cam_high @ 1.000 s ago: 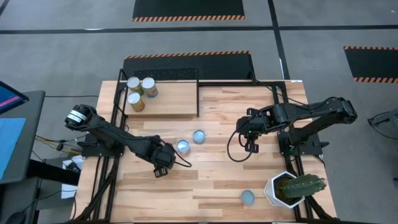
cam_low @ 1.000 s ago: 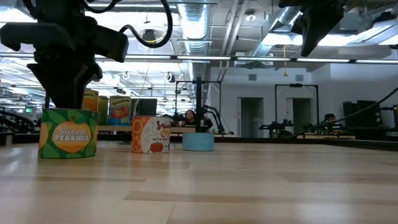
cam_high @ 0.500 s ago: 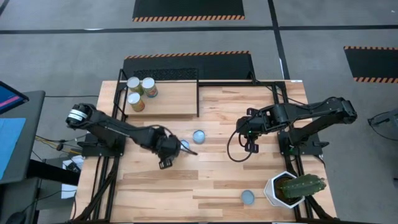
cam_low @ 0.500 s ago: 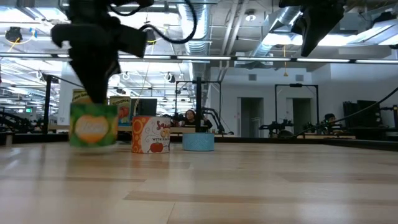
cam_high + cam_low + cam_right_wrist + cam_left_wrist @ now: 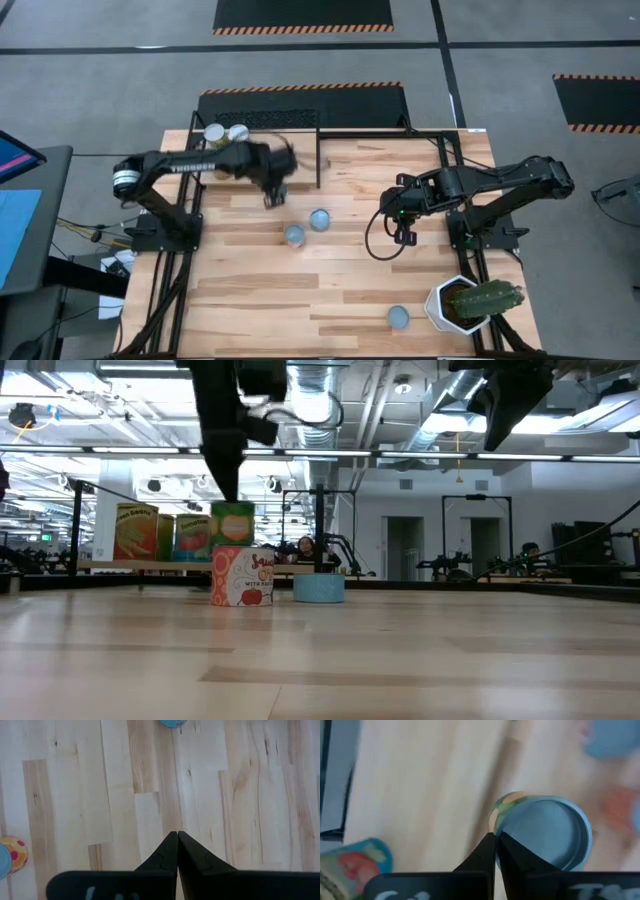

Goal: Pick and place cans onto a shelf
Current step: Put the canned peaches on the shelf

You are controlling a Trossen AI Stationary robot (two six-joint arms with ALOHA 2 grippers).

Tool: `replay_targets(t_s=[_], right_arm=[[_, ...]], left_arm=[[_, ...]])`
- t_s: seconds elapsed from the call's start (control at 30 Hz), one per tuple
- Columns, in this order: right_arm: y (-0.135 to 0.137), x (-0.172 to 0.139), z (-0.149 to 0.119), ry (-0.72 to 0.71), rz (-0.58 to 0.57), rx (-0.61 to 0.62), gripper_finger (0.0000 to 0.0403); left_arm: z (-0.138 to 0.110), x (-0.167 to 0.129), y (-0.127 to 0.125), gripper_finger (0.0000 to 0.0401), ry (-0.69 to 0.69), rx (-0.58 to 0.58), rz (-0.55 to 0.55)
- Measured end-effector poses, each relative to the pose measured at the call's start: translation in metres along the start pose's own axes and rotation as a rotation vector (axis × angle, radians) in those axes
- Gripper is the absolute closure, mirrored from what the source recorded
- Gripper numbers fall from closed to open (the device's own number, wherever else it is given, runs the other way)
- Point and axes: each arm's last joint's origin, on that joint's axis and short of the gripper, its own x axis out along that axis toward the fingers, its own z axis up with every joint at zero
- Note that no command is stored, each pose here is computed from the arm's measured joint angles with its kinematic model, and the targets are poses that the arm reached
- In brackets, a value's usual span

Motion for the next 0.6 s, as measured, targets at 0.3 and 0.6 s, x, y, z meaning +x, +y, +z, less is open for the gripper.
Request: replay_targets(t_s=[0.3,0.6], right_arm=[[0.0,0.0,0.0,0.001,0.0,-0.002,0.0375],[0.0,0.0,0.0,0.001,0.0,-0.002,0.0375]], left_arm=[[-0.004,0.026,0.094,0.0401,-0.022,-0.18,0.001],[-0.001,0.05,0.126,0.0401,-0.053,-0.207,0.03]])
